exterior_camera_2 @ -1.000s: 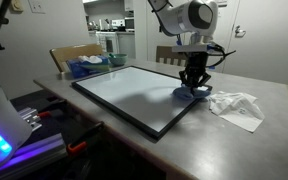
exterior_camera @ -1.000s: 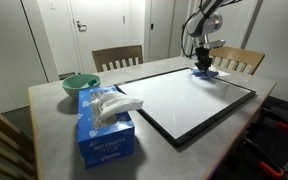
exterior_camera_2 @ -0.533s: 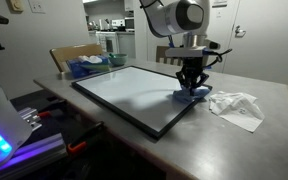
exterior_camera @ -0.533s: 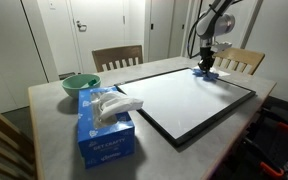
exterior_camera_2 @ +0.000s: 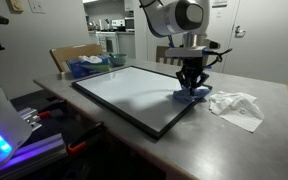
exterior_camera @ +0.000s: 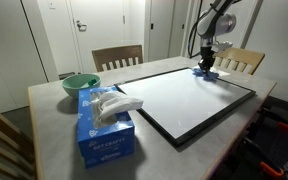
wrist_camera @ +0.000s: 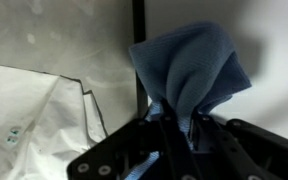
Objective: Use the towel to wipe the whiteboard
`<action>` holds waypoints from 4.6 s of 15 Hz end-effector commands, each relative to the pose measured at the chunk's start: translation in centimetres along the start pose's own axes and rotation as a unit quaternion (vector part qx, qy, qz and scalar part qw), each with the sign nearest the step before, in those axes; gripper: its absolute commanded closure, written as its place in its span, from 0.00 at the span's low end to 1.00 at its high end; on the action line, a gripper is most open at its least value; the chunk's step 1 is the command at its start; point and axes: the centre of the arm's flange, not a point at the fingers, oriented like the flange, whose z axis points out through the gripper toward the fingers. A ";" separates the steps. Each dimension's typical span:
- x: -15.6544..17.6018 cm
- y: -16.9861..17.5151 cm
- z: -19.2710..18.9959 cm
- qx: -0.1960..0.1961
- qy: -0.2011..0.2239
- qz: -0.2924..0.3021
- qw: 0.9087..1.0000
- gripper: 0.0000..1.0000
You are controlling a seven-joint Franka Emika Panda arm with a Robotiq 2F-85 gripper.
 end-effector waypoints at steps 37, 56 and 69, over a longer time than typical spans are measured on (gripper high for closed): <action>-5.2 -8.9 0.9 -0.025 0.010 -0.113 0.993 0.96; -2.3 -19.0 -2.6 -0.029 0.004 -0.216 0.976 0.96; -2.5 -28.2 -3.2 -0.011 -0.040 -0.289 0.956 0.96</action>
